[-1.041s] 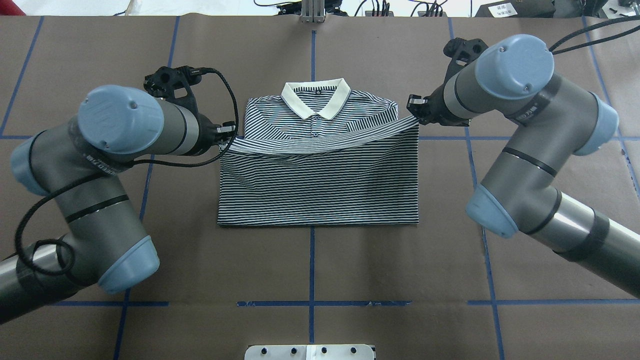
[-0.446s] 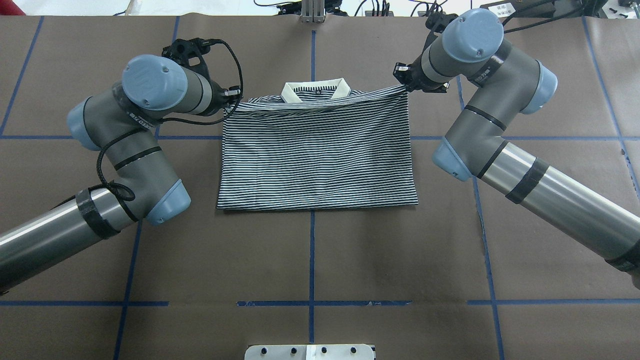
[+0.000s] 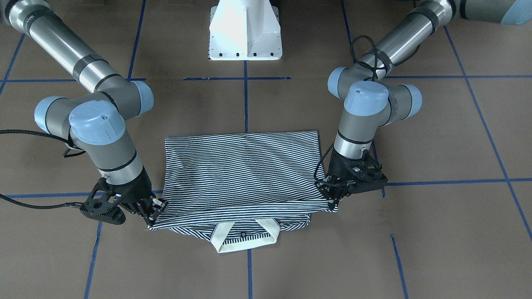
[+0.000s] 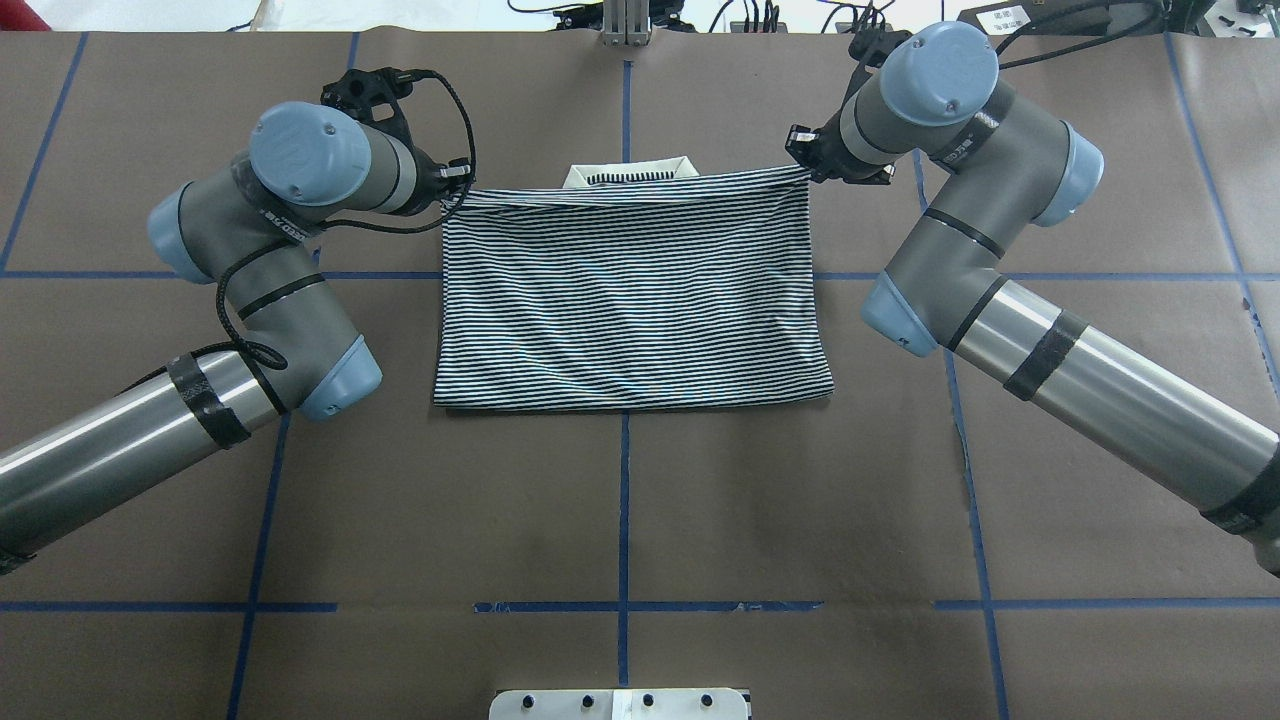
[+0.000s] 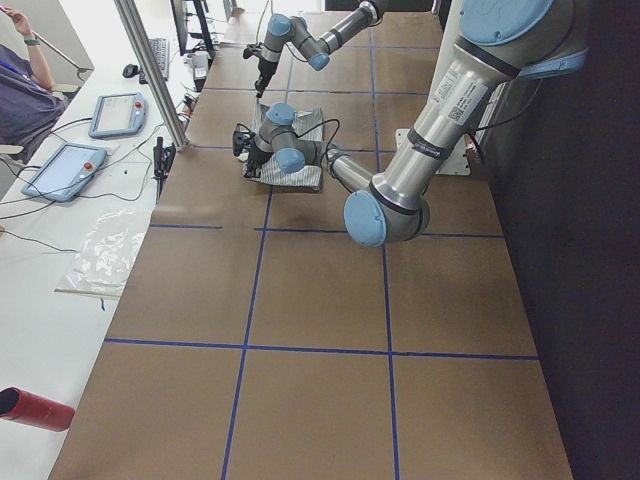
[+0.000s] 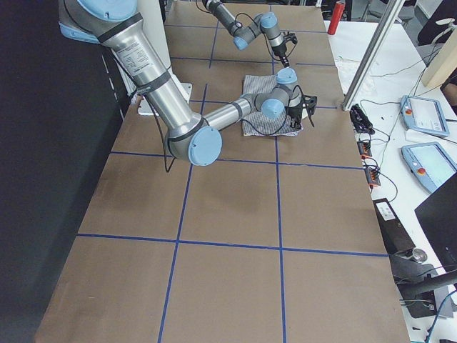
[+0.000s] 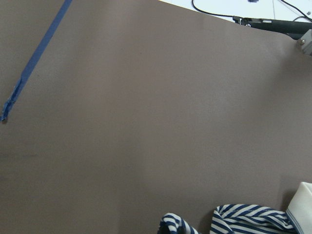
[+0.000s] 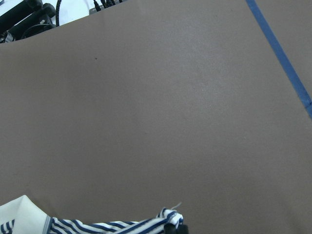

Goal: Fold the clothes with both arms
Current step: 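Lay the folded edge down near the collar and open both grippers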

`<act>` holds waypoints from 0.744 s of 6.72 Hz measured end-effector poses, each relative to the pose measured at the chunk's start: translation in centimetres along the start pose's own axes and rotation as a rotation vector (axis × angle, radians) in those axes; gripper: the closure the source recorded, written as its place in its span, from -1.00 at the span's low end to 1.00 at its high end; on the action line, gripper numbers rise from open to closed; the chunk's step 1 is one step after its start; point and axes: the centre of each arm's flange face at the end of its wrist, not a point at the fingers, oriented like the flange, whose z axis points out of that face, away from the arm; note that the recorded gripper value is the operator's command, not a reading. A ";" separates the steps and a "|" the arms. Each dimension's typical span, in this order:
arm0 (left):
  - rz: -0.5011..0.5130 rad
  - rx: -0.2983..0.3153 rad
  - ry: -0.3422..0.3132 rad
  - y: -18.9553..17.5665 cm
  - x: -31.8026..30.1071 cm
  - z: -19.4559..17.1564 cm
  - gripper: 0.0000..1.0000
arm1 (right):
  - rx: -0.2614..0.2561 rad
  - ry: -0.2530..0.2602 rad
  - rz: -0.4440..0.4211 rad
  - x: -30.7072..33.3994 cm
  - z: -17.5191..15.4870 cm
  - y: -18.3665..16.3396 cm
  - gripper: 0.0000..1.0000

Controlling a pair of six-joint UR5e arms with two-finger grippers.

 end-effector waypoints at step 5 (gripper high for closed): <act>0.009 0.009 0.046 -0.4 2.4 -1.5 -1.00 | -0.009 -0.020 -0.013 -0.6 -0.4 0.7 -1.00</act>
